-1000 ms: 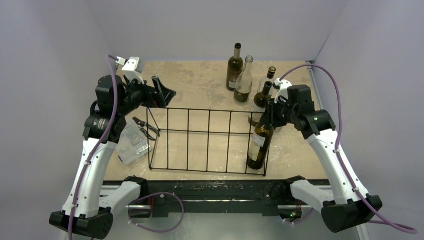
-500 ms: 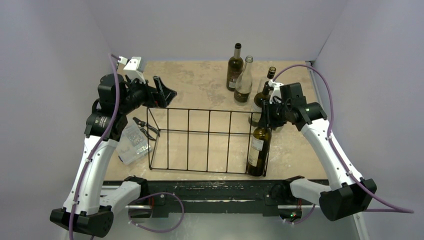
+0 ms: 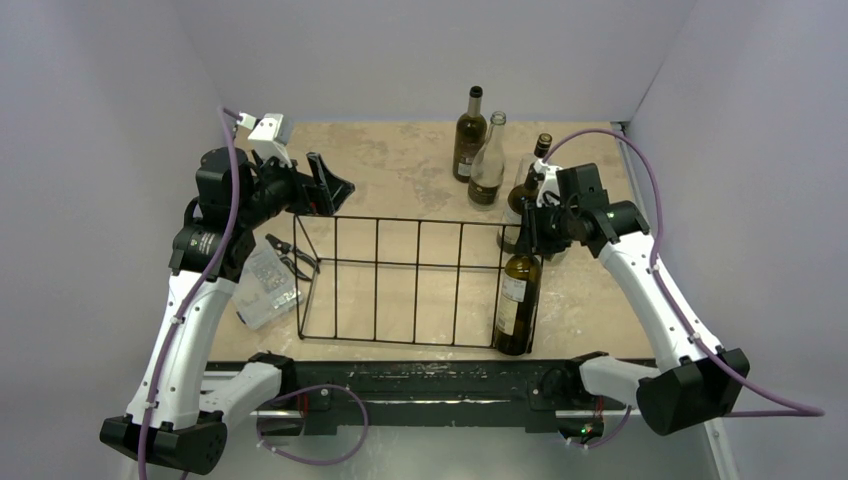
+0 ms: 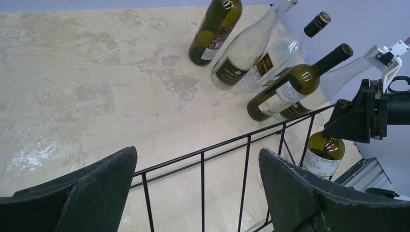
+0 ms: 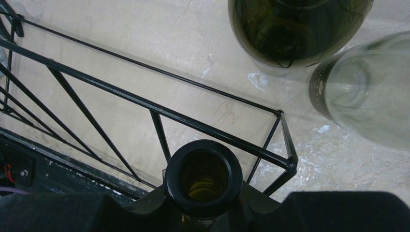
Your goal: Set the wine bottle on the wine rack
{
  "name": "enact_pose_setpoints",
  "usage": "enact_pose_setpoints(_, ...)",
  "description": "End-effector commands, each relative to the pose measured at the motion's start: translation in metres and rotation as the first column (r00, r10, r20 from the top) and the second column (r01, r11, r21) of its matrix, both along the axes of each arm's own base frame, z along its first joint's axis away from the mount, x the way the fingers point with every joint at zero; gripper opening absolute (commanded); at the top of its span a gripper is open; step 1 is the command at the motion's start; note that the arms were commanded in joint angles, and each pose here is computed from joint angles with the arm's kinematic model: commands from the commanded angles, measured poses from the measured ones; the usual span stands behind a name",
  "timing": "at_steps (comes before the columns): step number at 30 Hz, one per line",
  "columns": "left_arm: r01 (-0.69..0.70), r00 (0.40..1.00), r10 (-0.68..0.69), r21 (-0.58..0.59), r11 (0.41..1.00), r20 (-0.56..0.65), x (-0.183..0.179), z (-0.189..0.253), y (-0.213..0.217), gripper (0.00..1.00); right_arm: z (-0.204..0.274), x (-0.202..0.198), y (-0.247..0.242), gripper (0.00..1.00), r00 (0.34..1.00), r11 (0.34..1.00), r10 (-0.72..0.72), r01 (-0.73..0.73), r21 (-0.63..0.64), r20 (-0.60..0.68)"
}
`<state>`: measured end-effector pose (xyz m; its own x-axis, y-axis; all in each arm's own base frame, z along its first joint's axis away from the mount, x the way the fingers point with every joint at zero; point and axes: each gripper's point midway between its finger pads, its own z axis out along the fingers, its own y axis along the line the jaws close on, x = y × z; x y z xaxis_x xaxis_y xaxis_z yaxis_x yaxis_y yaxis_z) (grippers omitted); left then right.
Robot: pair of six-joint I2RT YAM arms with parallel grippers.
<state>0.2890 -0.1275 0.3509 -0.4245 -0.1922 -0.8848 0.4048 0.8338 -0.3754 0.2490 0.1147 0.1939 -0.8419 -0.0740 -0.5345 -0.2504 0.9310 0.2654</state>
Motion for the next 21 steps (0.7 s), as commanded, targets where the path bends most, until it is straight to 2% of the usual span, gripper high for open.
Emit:
enact_pose_setpoints(1,0.012,0.999,-0.011,-0.022,1.000,0.044,-0.003,0.017,-0.004,0.97,0.011,0.011,0.009,0.02,0.999,0.999,0.006,-0.007,0.036,0.037)
enact_pose_setpoints(9,0.006,0.999,-0.006,-0.017,1.000,0.035,-0.002,0.016,-0.003,0.97,0.012,0.018,0.009,0.21,0.997,0.999,-0.010,0.007,0.037,0.072)
enact_pose_setpoints(21,0.011,0.999,-0.010,-0.020,1.000,0.036,-0.002,0.016,-0.003,0.96,0.010,0.026,0.004,0.43,0.994,0.999,-0.048,0.047,0.017,0.097)
